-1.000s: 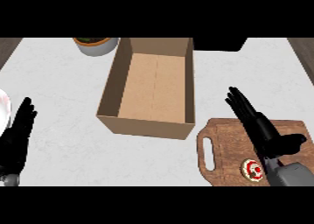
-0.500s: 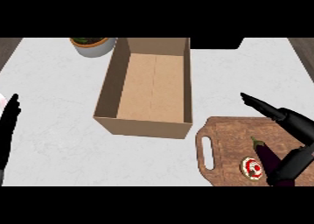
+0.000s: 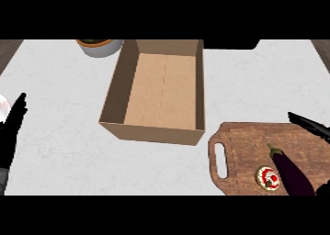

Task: Pick the eggplant from the cutting board and place it in the cardboard box

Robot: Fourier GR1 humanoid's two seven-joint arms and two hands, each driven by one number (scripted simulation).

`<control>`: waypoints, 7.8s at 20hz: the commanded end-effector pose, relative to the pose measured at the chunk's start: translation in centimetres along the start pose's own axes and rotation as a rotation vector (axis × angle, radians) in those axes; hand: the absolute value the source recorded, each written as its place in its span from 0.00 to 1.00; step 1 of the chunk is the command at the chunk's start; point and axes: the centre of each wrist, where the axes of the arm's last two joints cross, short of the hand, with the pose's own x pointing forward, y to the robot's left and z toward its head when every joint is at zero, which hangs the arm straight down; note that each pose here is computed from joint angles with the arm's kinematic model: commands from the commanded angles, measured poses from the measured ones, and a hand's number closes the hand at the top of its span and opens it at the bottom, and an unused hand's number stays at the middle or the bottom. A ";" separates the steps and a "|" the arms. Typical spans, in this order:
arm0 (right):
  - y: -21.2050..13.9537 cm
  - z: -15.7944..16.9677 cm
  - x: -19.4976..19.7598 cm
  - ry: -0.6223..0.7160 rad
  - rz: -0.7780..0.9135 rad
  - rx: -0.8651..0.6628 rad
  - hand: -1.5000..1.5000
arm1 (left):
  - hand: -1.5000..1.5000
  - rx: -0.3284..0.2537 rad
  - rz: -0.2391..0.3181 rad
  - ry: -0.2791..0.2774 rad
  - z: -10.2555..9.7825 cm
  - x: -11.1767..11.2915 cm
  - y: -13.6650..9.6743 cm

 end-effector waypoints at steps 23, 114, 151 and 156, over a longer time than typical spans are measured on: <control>-1.9 -8.4 2.3 0.189 0.665 0.700 0.00 | 0.50 -0.017 -0.019 0.004 -0.8 1.6 0.3; -0.1 -36.9 21.0 -0.355 0.408 -0.030 1.00 | 0.50 -0.006 -0.009 -0.009 -1.1 0.7 -0.7; 3.5 -38.3 18.6 -0.314 -0.048 -0.267 0.00 | 0.50 -0.031 -0.014 -0.047 -3.1 2.2 -2.9; -2.5 -35.3 18.4 -0.314 -0.118 -0.259 0.00 | 0.50 -0.030 -0.019 -0.059 -3.0 2.8 -3.1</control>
